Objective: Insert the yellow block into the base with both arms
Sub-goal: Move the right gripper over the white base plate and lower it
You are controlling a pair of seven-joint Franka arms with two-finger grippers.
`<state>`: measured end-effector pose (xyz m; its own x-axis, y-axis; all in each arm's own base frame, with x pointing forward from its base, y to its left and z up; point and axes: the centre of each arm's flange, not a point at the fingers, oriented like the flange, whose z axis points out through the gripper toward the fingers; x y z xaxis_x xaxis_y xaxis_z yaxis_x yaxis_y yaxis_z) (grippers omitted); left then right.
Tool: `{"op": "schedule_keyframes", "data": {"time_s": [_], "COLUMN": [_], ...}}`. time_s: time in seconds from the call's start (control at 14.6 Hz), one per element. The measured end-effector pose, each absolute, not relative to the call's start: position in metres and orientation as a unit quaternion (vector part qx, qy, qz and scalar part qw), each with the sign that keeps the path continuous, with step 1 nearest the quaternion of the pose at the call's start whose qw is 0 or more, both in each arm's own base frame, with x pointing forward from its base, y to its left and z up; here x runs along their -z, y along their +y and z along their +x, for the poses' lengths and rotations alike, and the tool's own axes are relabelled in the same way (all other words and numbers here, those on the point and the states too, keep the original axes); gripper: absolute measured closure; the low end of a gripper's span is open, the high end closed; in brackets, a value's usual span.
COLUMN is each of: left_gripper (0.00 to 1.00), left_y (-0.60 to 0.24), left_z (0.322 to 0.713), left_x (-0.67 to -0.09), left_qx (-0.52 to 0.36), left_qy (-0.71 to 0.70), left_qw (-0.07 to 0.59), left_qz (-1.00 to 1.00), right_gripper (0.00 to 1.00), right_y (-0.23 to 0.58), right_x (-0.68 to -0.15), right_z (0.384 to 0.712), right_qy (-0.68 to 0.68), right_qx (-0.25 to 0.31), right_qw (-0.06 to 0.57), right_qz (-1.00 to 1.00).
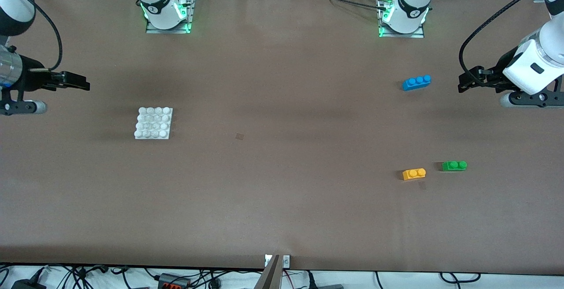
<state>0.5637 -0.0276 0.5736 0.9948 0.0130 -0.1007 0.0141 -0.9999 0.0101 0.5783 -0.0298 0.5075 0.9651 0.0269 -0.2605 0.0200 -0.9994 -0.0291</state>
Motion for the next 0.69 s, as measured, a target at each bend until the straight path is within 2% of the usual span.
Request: {"op": "schedule_keyframes", "data": {"time_s": [0.27, 0.48, 0.69], "left_gripper": [0.0, 0.0, 0.0], "left_y": [-0.028, -0.028, -0.028], "left_z": [0.563, 0.562, 0.562], "left_x": [-0.573, -0.573, -0.573], "left_qx": [0.055, 0.056, 0.057], "left_qy": [0.007, 0.007, 0.007], "left_qw": [0.005, 0.005, 0.005], "left_qz": [0.998, 0.998, 0.998], "right_gripper": [0.0, 0.0, 0.0], "right_y": [-0.002, 0.009, 0.004], "right_x": [-0.446, -0.388, -0.336], "right_z": [0.594, 0.594, 0.585], "right_qy": [-0.034, -0.041, -0.037], "right_qx": [-0.174, -0.187, -0.15], "right_qw": [0.011, 0.009, 0.007], "right_qz": [-0.984, -0.981, -0.988]}}
